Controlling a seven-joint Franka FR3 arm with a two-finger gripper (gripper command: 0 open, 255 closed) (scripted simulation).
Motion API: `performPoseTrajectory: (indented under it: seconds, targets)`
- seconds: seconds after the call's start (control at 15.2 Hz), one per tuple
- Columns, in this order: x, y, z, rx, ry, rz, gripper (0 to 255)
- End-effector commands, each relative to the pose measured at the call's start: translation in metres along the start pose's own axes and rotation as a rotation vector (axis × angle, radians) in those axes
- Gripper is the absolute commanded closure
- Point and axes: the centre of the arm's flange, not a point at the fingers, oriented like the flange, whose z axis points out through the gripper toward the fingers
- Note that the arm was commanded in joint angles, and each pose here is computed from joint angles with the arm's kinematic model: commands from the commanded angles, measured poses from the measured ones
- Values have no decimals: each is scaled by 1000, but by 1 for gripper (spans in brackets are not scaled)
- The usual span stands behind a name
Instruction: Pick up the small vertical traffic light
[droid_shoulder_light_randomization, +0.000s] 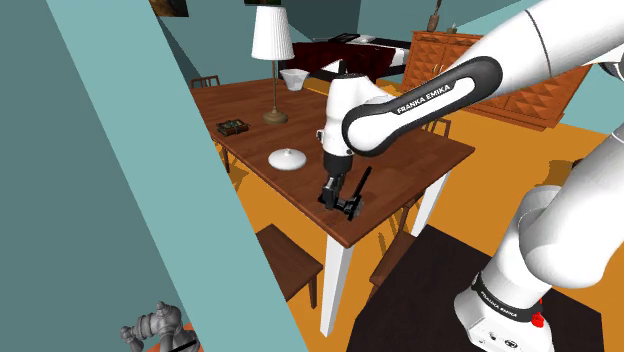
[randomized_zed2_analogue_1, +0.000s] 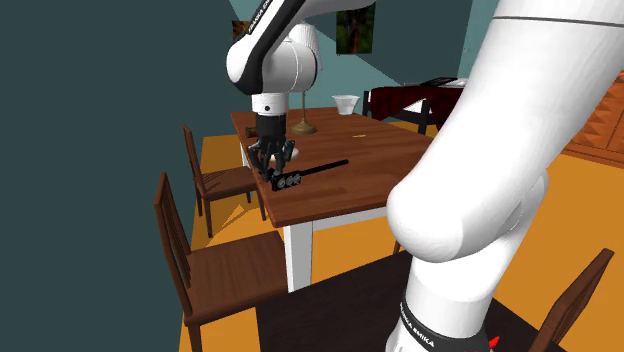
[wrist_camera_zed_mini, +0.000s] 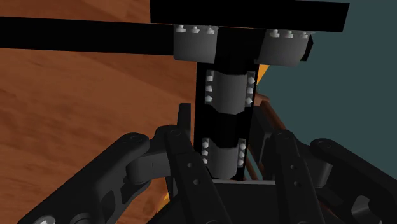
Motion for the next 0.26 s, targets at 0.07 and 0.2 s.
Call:
performPoseTrajectory:
  seconds: [0.07, 0.2]
  targets:
    - [-1, 0, -16, 0, 0, 0, 255]
    - [-1, 0, -17, 0, 0, 0, 255]
